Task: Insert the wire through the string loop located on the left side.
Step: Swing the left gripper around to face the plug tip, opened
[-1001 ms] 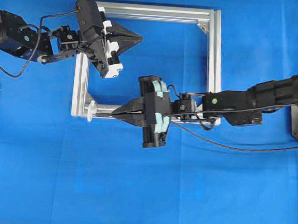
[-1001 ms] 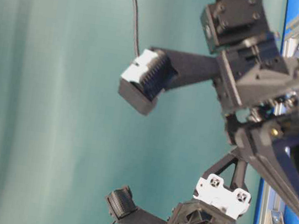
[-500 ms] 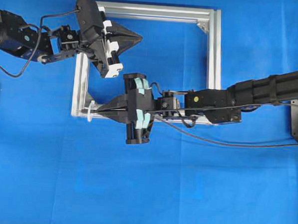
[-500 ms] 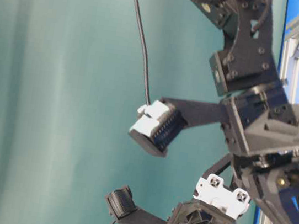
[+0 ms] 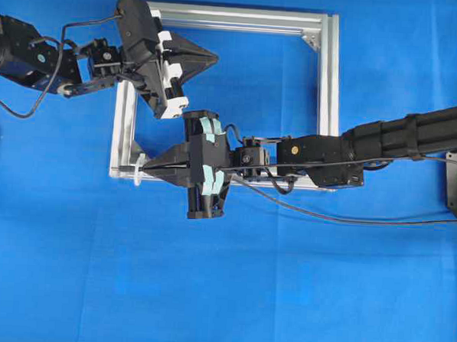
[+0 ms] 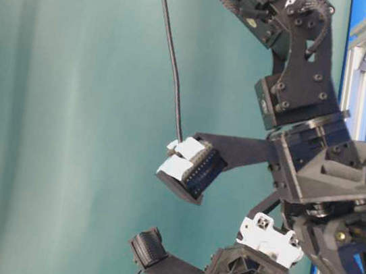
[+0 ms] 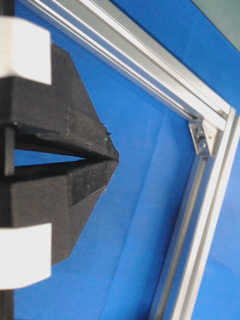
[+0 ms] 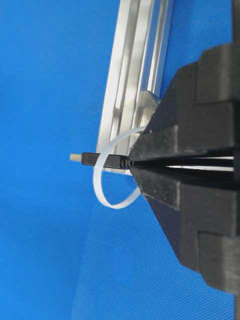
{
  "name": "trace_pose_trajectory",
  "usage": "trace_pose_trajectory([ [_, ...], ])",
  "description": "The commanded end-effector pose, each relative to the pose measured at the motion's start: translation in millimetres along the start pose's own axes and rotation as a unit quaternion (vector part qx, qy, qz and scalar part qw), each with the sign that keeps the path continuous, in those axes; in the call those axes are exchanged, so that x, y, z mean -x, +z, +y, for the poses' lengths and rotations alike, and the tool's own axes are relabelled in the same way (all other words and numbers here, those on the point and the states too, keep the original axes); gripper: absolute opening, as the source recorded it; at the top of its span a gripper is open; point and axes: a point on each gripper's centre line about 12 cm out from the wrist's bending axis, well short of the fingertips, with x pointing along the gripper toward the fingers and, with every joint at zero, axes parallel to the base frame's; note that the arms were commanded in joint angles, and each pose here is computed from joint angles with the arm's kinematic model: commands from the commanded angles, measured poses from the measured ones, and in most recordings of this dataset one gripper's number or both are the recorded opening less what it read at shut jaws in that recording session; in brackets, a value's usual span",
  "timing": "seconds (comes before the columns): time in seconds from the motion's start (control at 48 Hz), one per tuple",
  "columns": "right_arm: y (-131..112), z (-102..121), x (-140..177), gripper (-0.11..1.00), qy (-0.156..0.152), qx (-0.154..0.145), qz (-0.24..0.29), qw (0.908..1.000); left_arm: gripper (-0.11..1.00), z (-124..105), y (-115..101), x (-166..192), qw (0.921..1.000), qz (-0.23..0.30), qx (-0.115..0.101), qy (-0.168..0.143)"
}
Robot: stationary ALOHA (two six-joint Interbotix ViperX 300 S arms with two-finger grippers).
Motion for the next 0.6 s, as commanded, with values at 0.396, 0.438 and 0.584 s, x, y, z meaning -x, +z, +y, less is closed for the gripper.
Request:
trace_pose_trajectory([
  [0.396,17,-1,0,0.01,0.0,0.001,-0.021,0.9998,0.0,2,19,12,0.9996,-0.027,0.0,0.001],
  [0.438,17,-1,0,0.01,-0.001,0.0,-0.021,0.9998,0.0,5,19,18,0.9996,-0.027,-0.001,0.004],
  [0.584,17,-1,0,0.01,-0.001,0.001,-0.021,0.9998,0.0,14,17,46,0.9995,-0.026,0.0,0.016],
])
